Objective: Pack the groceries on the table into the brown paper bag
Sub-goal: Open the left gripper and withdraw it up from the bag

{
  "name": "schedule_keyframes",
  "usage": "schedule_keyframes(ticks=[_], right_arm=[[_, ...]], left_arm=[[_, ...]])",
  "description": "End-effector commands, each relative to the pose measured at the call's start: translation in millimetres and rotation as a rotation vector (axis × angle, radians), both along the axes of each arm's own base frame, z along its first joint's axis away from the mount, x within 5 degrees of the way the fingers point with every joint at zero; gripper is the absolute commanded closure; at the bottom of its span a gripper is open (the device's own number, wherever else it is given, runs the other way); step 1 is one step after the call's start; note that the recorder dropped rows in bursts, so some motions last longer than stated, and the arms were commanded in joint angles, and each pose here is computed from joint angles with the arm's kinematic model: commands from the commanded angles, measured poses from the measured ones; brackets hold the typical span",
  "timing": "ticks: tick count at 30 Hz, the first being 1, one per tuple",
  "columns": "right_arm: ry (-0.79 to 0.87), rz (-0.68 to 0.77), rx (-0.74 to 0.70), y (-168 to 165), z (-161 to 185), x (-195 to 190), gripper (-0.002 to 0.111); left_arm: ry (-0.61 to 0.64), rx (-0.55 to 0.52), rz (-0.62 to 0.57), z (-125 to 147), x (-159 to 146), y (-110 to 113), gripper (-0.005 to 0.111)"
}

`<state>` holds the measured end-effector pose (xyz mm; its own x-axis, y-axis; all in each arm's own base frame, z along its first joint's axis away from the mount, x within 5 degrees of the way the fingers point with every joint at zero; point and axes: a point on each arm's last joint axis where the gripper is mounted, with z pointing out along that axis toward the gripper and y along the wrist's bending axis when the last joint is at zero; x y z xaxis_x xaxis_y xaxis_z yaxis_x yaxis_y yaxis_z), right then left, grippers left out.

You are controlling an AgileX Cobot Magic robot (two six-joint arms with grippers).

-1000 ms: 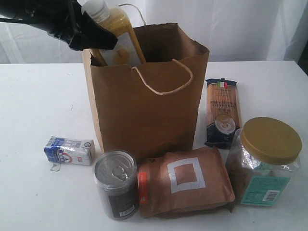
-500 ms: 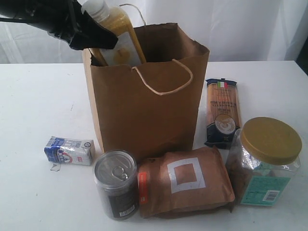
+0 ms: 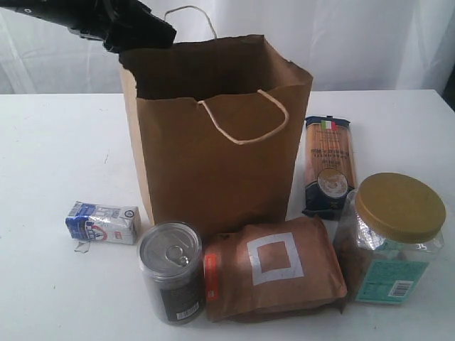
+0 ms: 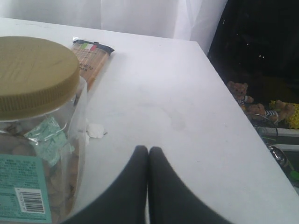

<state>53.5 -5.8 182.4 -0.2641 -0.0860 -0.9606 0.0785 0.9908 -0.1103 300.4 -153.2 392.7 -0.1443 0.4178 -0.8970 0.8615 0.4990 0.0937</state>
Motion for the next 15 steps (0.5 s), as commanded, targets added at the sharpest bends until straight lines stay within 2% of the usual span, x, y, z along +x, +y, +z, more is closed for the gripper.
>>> schedule_keyframes(ticks=[1, 5, 9, 12, 15], right_arm=[[-0.009, 0.000, -0.003, 0, 0, 0, 0.108], [-0.009, 0.000, -0.003, 0, 0, 0, 0.108], [-0.009, 0.000, -0.003, 0, 0, 0, 0.108], [-0.009, 0.000, -0.003, 0, 0, 0, 0.108], [-0.009, 0.000, -0.003, 0, 0, 0, 0.108]], left_arm=[[-0.064, 0.031, -0.009, 17, -16, 6, 0.038], [-0.188, 0.051, 0.038, 49, -47, 21, 0.038], [-0.245, 0.089, 0.108, 68, -71, 36, 0.038], [-0.225, 0.163, 0.247, 73, -82, 54, 0.038], [-0.141, 0.201, 0.308, 73, -99, 65, 0.038]])
